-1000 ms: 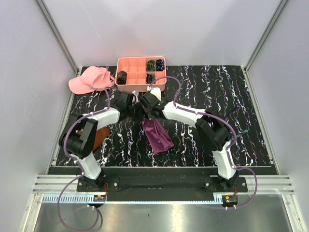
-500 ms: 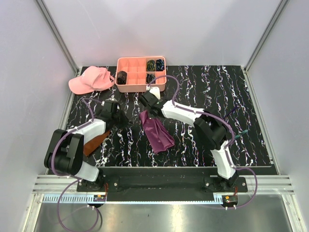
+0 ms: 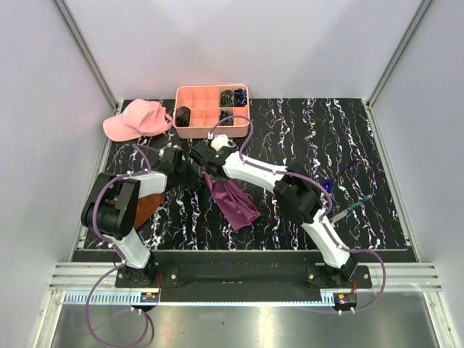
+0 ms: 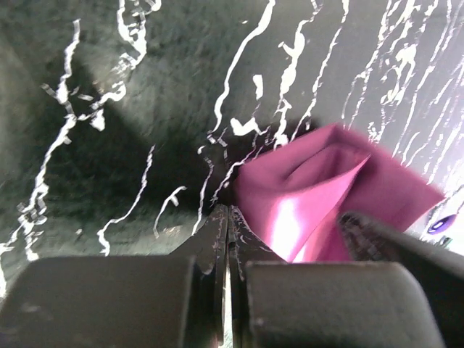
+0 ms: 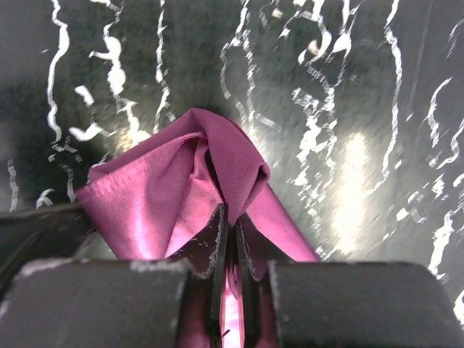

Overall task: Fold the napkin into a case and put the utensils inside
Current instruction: Grasp the top corner of the smaller rectangle folded napkin at the center of the board.

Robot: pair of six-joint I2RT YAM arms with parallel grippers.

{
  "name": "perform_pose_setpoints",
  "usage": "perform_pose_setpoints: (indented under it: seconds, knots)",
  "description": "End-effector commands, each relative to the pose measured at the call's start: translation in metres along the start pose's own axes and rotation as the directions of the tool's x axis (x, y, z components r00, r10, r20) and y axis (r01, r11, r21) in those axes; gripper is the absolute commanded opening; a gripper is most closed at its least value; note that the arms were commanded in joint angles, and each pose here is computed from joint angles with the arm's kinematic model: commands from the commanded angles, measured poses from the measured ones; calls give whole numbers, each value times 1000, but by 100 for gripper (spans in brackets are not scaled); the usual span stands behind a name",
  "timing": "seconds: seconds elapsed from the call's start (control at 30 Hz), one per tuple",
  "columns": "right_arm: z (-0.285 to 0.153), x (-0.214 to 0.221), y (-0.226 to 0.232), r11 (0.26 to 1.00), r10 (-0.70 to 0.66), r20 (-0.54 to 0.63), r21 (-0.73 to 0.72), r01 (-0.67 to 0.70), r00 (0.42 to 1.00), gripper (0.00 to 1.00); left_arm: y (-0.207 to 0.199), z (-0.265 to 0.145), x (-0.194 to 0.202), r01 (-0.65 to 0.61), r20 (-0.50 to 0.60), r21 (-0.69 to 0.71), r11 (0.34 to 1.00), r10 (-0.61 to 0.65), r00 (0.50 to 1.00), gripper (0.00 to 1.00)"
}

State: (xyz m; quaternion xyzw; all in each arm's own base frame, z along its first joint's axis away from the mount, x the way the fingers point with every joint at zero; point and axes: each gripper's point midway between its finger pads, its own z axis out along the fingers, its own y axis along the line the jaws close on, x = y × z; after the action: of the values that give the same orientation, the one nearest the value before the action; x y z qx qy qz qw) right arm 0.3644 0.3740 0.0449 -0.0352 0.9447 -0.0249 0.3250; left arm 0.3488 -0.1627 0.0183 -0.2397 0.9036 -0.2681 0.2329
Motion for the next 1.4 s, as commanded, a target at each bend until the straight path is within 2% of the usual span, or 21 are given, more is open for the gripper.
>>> perform_pose_setpoints:
  seconds: [0.0, 0.1, 0.3, 0.37, 0.5, 0.67, 0.77, 0.87, 0.97, 1.07, 1.2, 1.23, 1.27, 1.33, 1.37]
  knots:
    - [-18, -12, 11, 993, 118, 16, 2, -118, 993, 17, -9, 7, -6, -6, 2, 36, 999, 6, 1000, 0]
    - [-22, -7, 19, 988, 147, -24, -36, -147, 989, 21, -9, 6, -6, -5, 0, 42, 999, 5, 1000, 0]
    - [-34, 12, 39, 959, 226, -149, -142, -247, 963, 23, -14, 14, 1, 17, -44, 73, 997, -14, 999, 0]
    - [-39, 14, 42, 946, 247, -171, -170, -275, 954, 30, -10, 14, 0, 13, -39, 58, 998, -11, 999, 0]
    - [-33, 15, 39, 940, 242, -135, -215, -266, 961, 35, -12, 10, -3, -7, -32, 53, 999, 9, 999, 0]
    - [-32, -13, 23, 932, 169, -23, -323, -167, 985, 46, -12, 4, -5, -39, -34, 36, 999, 40, 999, 0]
    - [-27, -25, 13, 893, 158, 5, -427, -140, 988, 49, -19, -1, -6, -60, -40, 59, 996, 62, 997, 0]
    - [-38, -29, 25, 798, 115, 2, -596, -91, 993, 49, -20, -8, -7, -93, -37, 57, 994, 95, 995, 1]
    - [-43, -35, 38, 744, 69, 23, -668, -36, 997, 49, -18, -15, -9, -112, -14, 43, 993, 113, 994, 7]
    - [-41, -32, 53, 701, 34, 3, -713, -21, 999, 48, -17, -21, -10, -123, -6, 33, 992, 123, 992, 9]
    - [-31, -29, 62, 705, 32, -24, -708, -39, 999, 47, -14, -22, -10, -134, -12, 13, 991, 134, 991, 11]
    - [-26, -22, 58, 728, 23, -53, -683, -53, 998, 45, -15, -21, -12, -138, -8, 6, 990, 138, 990, 11]
    - [-24, -33, 56, 761, 45, -33, -647, -56, 998, 43, -12, -19, -12, -135, -16, -2, 991, 135, 991, 10]
    - [-16, -19, 52, 815, 18, -68, -576, -54, 998, 40, -12, -17, -13, -136, -16, -10, 991, 135, 991, 10]
    - [-15, -26, 51, 840, 37, -42, -540, -54, 998, 40, -10, -14, -13, -133, -16, -19, 991, 133, 991, 10]
